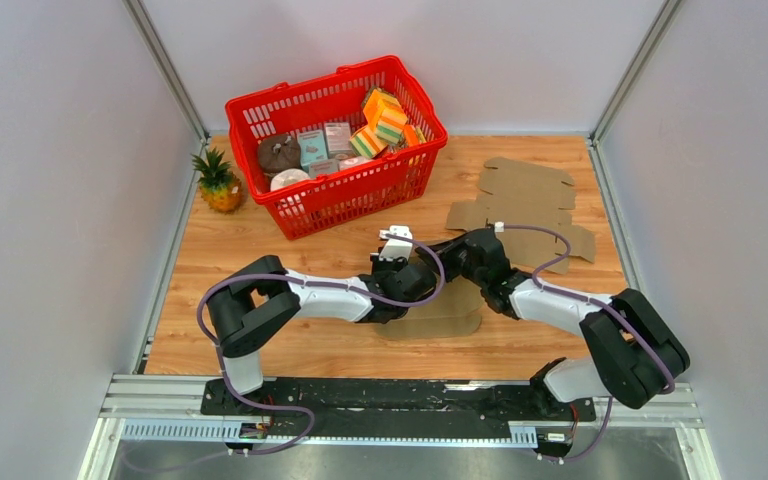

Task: Fold the paper box

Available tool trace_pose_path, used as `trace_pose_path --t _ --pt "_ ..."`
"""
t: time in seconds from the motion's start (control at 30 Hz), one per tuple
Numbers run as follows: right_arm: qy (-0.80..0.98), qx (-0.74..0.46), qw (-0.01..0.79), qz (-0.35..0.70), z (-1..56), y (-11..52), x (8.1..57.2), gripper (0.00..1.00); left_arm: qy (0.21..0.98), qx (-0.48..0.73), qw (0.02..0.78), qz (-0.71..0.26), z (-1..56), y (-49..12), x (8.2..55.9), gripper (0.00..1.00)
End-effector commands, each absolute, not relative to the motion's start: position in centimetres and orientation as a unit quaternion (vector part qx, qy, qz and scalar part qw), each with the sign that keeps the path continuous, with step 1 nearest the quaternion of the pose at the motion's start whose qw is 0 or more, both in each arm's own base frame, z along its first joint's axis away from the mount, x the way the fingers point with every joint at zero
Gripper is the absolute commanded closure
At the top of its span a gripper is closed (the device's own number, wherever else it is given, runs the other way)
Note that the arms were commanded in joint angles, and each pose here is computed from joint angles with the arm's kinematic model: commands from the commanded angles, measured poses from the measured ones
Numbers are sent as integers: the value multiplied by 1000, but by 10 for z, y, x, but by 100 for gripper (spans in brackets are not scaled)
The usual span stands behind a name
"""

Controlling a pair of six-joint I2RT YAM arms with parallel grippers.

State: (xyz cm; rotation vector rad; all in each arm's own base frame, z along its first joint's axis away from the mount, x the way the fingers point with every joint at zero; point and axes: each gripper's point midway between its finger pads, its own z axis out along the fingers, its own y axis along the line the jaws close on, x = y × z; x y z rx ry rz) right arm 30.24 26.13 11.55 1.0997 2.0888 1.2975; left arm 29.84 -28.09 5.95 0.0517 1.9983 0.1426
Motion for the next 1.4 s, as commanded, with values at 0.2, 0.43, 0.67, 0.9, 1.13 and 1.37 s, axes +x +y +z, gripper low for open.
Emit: trace_pose_path --t 0.2,0.43,0.67,0.9,1.13,1.37 --pt "813 297 226 447 109 266 273 75 831 4 553 64 61 -265 307 100" --pt "911 -40 315 261 132 206 243 14 834 8 550 39 57 -265 302 100" --pt "920 -65 357 146 172 147 256 4 838 8 545 30 57 -265 299 100" --pt "915 -24 320 246 184 167 295 29 838 4 545 24 60 -263 297 100" --pt "915 0 292 277 163 186 314 41 839 4 544 20 60 -263 296 100" --pt "906 32 272 322 147 193 318 48 839 4 545 16 62 -265 296 100"
